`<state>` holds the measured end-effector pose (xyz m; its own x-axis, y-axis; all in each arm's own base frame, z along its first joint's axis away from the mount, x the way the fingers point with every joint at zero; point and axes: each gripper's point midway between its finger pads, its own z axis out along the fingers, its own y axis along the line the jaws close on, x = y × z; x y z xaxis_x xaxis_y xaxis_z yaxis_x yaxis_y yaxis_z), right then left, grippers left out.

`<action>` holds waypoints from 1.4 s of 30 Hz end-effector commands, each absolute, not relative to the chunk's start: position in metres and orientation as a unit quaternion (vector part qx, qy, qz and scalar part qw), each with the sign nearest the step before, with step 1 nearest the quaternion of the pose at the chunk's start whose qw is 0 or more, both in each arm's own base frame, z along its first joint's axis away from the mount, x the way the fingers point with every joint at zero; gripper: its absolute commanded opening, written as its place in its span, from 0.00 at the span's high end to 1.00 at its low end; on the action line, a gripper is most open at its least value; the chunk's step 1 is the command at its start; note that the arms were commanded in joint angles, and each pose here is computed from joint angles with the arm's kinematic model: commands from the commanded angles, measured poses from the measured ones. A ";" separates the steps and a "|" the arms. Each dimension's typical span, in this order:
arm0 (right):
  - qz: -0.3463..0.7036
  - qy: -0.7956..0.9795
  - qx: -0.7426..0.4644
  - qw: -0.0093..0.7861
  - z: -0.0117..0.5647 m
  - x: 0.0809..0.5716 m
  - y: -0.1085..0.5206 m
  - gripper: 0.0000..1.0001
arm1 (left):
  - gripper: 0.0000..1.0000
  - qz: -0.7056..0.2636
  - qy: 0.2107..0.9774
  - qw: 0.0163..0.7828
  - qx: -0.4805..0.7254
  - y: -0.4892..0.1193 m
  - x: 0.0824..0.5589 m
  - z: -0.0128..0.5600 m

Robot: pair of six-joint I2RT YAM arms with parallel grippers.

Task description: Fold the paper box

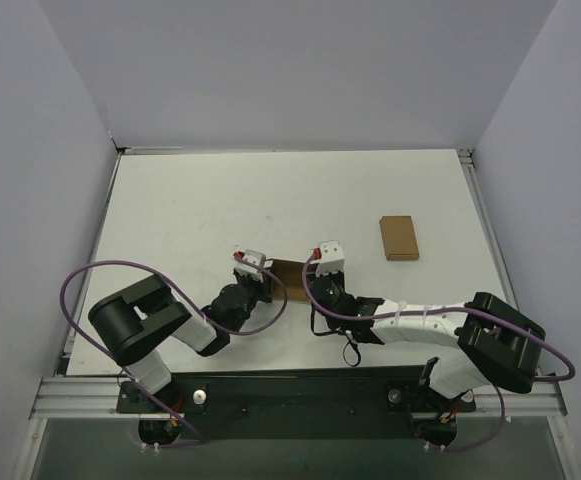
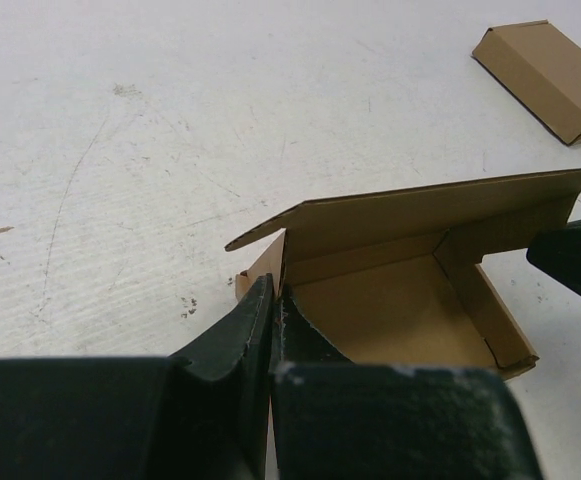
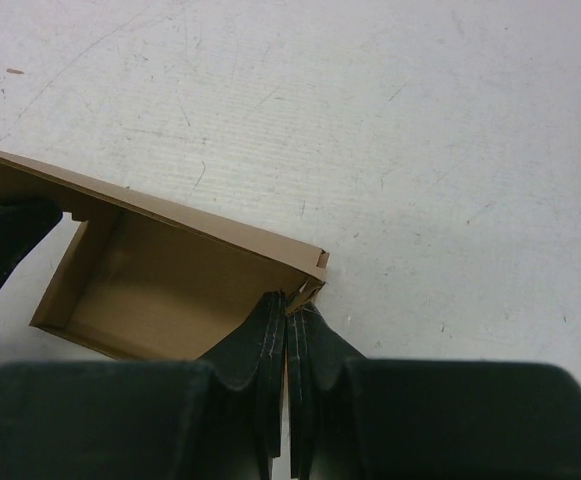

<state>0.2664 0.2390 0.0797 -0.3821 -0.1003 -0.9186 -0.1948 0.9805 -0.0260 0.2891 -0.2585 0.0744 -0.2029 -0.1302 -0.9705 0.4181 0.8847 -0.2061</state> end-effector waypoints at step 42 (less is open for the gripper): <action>0.110 0.834 -0.168 0.514 0.096 0.200 0.251 0.65 | 1.00 -0.268 0.780 0.525 0.209 -0.296 0.229 0.042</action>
<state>0.2117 0.2586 0.0772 -0.4598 -0.1421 -0.8766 -0.3510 0.9358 0.0325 0.2276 -0.2993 0.0438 -0.3721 -0.0202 -0.9280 0.6040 0.7539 -0.2586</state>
